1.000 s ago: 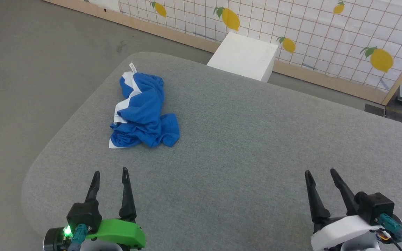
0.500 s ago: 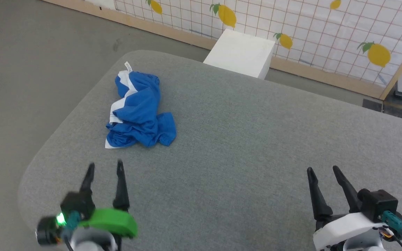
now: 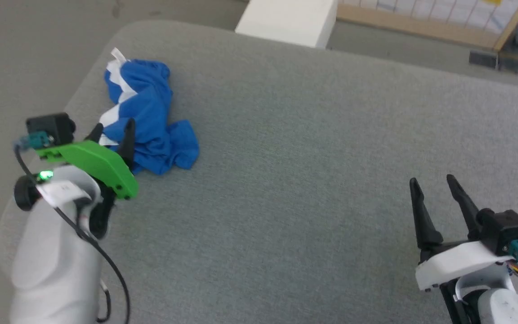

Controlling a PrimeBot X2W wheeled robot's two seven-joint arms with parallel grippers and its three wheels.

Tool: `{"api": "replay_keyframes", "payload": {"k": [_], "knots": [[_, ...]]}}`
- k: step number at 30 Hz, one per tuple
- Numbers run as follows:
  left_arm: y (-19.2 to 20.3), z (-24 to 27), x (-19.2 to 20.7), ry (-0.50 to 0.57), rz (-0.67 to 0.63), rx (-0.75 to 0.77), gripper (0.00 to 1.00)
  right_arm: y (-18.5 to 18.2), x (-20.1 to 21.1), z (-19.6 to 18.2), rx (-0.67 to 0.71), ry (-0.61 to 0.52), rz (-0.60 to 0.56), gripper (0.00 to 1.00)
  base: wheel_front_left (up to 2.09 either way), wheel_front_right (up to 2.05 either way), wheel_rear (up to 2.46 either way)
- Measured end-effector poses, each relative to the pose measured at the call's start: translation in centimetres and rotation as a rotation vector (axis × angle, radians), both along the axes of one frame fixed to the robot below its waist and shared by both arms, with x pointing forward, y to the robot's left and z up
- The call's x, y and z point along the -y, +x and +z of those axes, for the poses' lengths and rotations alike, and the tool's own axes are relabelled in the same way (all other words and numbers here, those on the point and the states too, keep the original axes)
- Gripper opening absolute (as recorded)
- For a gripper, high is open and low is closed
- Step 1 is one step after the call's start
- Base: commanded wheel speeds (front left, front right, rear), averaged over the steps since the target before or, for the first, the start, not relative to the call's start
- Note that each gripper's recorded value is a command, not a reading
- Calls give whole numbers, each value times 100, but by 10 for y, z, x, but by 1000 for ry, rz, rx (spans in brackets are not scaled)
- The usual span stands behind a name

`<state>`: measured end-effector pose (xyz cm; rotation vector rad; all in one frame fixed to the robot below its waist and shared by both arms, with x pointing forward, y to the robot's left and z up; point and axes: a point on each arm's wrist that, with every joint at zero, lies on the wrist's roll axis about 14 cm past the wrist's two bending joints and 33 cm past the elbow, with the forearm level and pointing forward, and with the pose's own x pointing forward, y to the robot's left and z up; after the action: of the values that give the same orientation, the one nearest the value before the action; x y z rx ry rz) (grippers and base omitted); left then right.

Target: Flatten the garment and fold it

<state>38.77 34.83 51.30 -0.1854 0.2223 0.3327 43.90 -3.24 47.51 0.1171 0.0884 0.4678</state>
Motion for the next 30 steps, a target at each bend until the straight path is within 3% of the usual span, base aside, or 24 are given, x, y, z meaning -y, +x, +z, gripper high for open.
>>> {"api": "replay_keyframes", "payload": {"k": [7,15,16,17,20,24,30], "knots": [[29,-48,-8,-88,3,-198,100,14,19,-33,-75,-18,-52,100,0,0,0],[27,-120,0,-182,22,-455,100,20,34,-64,-146,-42,-89,100,0,0,0],[27,-124,1,-191,22,-468,7,20,35,-66,-151,-43,-93,100,0,0,0],[28,-126,2,-199,22,-469,0,21,36,-67,-152,-43,-97,100,0,0,0],[35,-123,3,-193,20,-432,0,21,40,-67,-151,-44,-108,100,0,0,0],[58,-81,-1,-100,-6,-248,0,17,41,-63,-149,-29,-111,100,0,0,0],[104,51,20,70,-154,118,0,7,36,-44,-116,25,-104,100,0,0,0]]}}
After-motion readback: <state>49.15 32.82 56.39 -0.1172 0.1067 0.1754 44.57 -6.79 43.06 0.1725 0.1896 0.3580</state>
